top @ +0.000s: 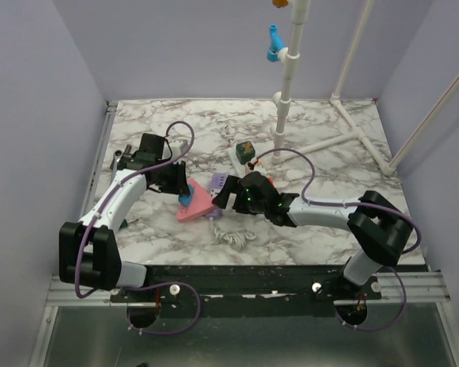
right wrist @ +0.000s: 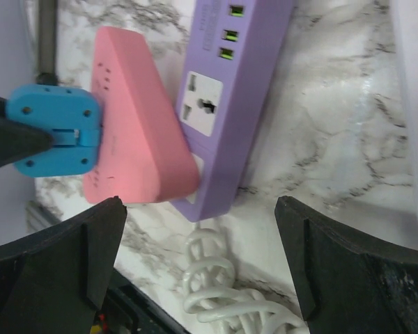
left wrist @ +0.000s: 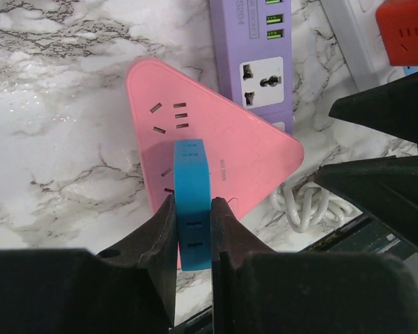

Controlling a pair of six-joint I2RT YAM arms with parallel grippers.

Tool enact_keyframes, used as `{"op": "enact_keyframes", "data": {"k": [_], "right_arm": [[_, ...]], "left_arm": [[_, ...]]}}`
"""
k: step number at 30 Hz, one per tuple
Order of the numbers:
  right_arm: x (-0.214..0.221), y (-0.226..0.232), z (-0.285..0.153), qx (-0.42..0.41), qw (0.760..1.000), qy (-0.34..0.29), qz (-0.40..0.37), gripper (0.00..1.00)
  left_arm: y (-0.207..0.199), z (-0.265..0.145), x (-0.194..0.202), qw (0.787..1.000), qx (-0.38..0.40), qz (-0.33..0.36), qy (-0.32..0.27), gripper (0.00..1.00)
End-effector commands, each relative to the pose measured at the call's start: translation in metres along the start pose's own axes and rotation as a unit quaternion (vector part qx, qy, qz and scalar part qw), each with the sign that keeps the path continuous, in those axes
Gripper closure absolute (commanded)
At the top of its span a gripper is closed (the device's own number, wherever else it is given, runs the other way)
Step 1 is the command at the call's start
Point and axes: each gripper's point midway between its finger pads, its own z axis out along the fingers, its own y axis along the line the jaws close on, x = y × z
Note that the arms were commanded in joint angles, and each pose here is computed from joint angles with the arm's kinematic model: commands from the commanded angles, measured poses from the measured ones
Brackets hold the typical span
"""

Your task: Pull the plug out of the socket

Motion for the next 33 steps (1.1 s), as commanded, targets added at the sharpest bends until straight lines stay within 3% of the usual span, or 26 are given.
{"op": "enact_keyframes", "data": {"k": [1, 6, 14, 17, 26, 33], "right_arm": [[-0.011, 0.039, 0.007, -0.104, 0.994, -0.015, 0.039, 0.0], [0.007, 0.027, 0.035, -0.093, 0.994, 0.019, 0.062, 0.0], [0.012, 0.014, 0.032, -0.087, 0.994, 0.013, 0.065, 0.0], [0.016, 0.012, 0.037, -0.087, 0.994, 0.02, 0.065, 0.0], [0.019, 0.025, 0.05, -0.119, 0.99, 0.028, 0.075, 0.0], [0.024, 0.038, 0.065, -0.155, 0.983, 0.039, 0.09, 0.0]], "left_arm": [[-0.012, -0.008, -0.01, 0.999, 0.033, 0.007, -0.015, 1.0], [0.011, 0.001, -0.007, 1.0, -0.014, 0.009, -0.013, 1.0], [0.049, 0.014, -0.005, 0.992, -0.122, 0.041, -0.012, 1.0], [0.05, 0.021, -0.002, 0.988, -0.142, 0.056, -0.001, 0.87], [0.047, 0.033, 0.003, 0.982, -0.168, 0.084, 0.035, 0.63], [0.028, 0.034, 0.014, 0.989, -0.112, 0.078, 0.054, 0.8]]}}
